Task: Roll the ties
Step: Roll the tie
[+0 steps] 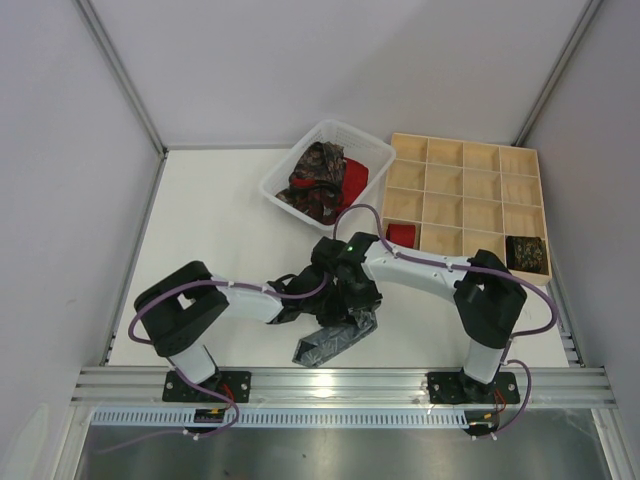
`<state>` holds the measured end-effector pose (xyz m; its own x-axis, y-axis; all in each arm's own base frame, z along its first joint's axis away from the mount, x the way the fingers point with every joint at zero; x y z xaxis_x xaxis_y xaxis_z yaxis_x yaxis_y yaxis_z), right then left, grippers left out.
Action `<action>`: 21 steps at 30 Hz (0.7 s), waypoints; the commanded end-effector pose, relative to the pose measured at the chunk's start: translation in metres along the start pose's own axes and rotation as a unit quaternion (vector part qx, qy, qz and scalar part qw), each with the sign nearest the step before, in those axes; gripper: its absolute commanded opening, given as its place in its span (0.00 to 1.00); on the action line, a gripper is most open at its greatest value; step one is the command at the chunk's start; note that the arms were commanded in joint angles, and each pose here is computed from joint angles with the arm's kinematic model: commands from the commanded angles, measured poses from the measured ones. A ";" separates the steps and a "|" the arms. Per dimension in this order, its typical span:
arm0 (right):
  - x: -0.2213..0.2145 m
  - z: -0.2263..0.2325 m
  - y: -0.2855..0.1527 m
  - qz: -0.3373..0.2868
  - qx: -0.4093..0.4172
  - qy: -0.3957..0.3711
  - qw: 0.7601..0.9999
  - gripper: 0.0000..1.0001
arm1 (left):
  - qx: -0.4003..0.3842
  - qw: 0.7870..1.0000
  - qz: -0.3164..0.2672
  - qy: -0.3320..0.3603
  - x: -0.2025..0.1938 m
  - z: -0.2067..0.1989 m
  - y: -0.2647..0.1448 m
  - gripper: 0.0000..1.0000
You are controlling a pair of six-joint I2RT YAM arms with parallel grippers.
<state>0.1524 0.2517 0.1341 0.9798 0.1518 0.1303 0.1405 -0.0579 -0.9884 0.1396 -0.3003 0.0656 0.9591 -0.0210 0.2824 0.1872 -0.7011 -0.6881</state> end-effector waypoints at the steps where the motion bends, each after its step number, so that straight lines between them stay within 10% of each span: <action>1: -0.015 0.015 0.008 -0.017 -0.051 -0.034 0.998 0.30 | -0.020 0.999 -0.029 0.015 0.012 -0.012 -0.001 0.00; 21: -0.027 -0.016 0.022 0.033 0.043 -0.002 0.999 0.27 | -0.008 0.999 -0.028 0.027 0.015 -0.001 -0.008 0.00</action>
<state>0.1455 0.2487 0.1200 0.9657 0.1803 0.1870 0.1872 0.0162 -0.9822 0.1380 -0.2964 0.0643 0.9590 -0.0356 0.2812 0.1721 -0.7152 -0.6774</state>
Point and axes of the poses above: each gripper's point midway between its finger pads, its own y axis out along the fingers, its own z axis along the line the jaws close on, x = y × z, the point moved 7 cm from there along -y, back along the fingers, and after that the axes turned 8 degrees about y, right-handed, at the moved point
